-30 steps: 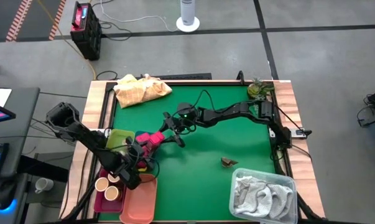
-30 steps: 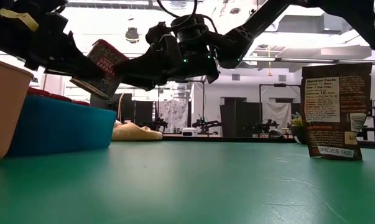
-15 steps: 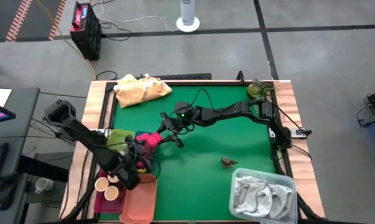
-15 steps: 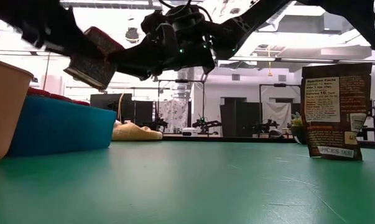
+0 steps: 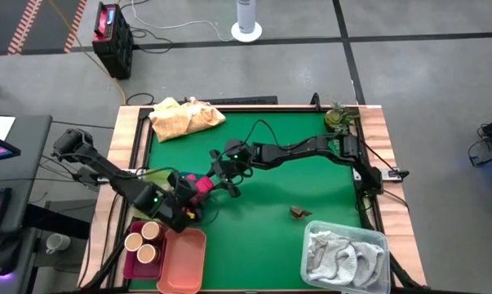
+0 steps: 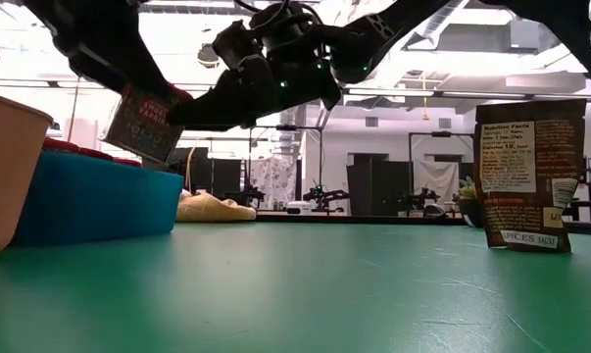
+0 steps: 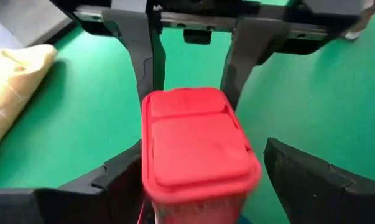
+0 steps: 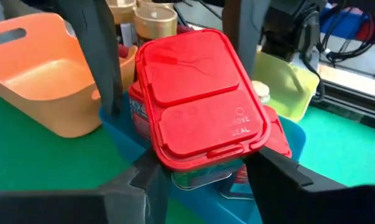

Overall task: Sort spices by type
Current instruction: Put the red seasoning can into the blue bin

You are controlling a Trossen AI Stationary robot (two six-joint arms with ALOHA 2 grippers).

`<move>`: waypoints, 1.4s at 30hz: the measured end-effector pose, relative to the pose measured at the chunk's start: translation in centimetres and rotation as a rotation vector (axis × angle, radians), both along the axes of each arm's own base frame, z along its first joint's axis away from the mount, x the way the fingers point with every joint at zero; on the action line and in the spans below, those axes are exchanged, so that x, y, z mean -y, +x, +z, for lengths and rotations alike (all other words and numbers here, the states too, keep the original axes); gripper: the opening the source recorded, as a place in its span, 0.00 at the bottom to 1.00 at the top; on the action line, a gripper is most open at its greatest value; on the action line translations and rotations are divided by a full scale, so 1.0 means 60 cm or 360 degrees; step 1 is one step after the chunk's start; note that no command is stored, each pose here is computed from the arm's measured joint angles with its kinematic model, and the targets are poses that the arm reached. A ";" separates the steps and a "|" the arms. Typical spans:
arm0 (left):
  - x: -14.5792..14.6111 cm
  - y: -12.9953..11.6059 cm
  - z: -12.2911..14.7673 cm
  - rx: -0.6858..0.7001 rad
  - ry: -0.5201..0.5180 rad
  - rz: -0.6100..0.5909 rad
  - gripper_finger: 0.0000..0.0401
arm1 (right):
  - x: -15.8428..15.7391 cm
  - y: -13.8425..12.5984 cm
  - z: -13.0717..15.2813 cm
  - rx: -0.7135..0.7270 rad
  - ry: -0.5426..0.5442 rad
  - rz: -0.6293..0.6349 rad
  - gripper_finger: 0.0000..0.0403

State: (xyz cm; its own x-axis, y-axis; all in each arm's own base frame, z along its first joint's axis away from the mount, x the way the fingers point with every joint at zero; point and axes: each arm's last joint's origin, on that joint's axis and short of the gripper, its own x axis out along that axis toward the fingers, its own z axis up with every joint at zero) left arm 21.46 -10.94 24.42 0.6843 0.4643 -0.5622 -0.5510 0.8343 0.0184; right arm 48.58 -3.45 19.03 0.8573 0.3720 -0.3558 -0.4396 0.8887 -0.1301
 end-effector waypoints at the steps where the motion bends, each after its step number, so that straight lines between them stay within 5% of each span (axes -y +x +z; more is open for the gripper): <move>1: -0.003 0.003 0.002 -0.0018 -0.0015 -0.0008 0.74 | 0.001 0.000 0.001 -0.0012 -0.0013 -0.0010 0.51; 11: -0.034 0.017 0.006 -0.0150 -0.0056 0.0001 0.73 | 0.003 0.000 -0.003 -0.0066 -0.0057 -0.0068 0.51; 22: -0.044 0.020 0.006 -0.0202 -0.0060 -0.0016 0.55 | 0.002 -0.001 -0.007 -0.0103 -0.0111 -0.0100 0.51; 28: -0.045 0.019 0.005 -0.0225 -0.0060 -0.0019 0.54 | -0.002 -0.001 -0.006 -0.0093 -0.0124 -0.0092 0.51; 42: -0.030 0.015 0.019 -0.0145 -0.0055 0.0018 0.54 | 0.012 -0.009 0.003 -0.0176 -0.0104 -0.0256 0.68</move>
